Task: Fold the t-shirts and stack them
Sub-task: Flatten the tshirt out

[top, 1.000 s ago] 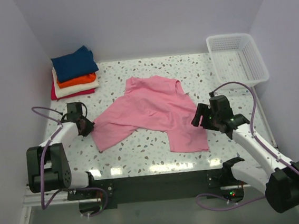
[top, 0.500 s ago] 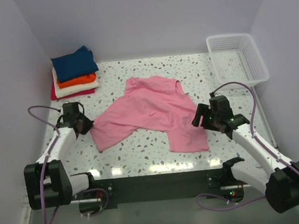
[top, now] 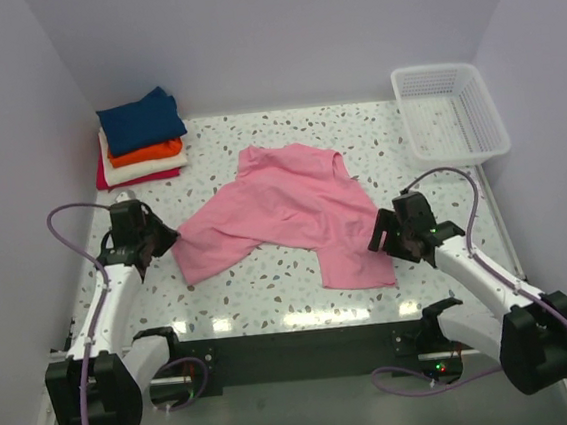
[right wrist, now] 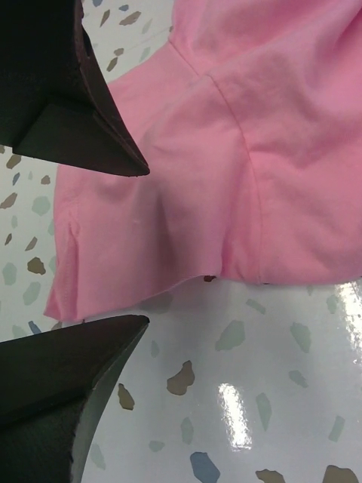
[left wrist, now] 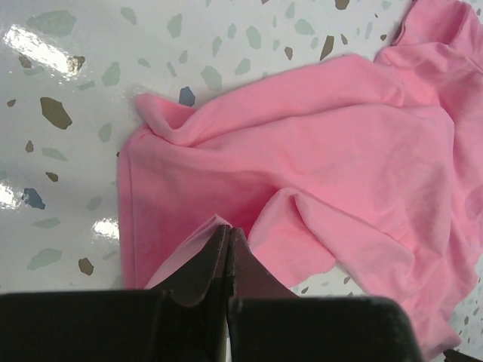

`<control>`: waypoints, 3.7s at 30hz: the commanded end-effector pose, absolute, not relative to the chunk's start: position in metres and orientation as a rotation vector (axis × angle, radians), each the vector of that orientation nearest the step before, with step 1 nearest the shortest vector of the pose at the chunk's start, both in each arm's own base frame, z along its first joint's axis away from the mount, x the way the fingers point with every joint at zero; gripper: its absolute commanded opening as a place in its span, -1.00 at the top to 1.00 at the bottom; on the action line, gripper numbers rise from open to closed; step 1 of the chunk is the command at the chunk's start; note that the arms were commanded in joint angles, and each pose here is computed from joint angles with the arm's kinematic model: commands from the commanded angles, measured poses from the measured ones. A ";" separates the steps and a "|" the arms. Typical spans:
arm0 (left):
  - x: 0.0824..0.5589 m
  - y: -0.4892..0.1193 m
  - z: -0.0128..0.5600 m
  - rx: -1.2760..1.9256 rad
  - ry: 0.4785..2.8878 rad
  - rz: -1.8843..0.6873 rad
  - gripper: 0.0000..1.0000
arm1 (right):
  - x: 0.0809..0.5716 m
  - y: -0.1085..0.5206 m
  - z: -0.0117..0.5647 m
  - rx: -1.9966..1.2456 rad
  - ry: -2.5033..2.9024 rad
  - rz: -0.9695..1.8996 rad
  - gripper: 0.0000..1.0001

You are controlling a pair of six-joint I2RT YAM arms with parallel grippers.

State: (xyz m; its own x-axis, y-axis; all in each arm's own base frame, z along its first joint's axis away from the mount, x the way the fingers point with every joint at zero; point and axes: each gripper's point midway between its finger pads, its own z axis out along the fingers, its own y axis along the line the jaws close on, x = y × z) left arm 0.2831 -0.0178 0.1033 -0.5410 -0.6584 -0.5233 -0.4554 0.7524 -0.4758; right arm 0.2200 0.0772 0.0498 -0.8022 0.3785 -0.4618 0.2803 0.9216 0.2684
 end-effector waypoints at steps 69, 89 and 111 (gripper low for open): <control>0.263 -0.233 0.113 -0.472 2.395 -0.606 -0.04 | 0.218 0.084 0.181 0.347 2.276 0.435 1.00; 0.258 -0.237 0.078 -0.328 2.491 -0.301 0.10 | 0.217 0.085 0.172 0.332 2.276 0.444 1.00; 0.251 -0.246 0.061 -0.250 2.532 -0.237 0.45 | 0.216 0.085 0.162 0.333 2.297 0.434 1.00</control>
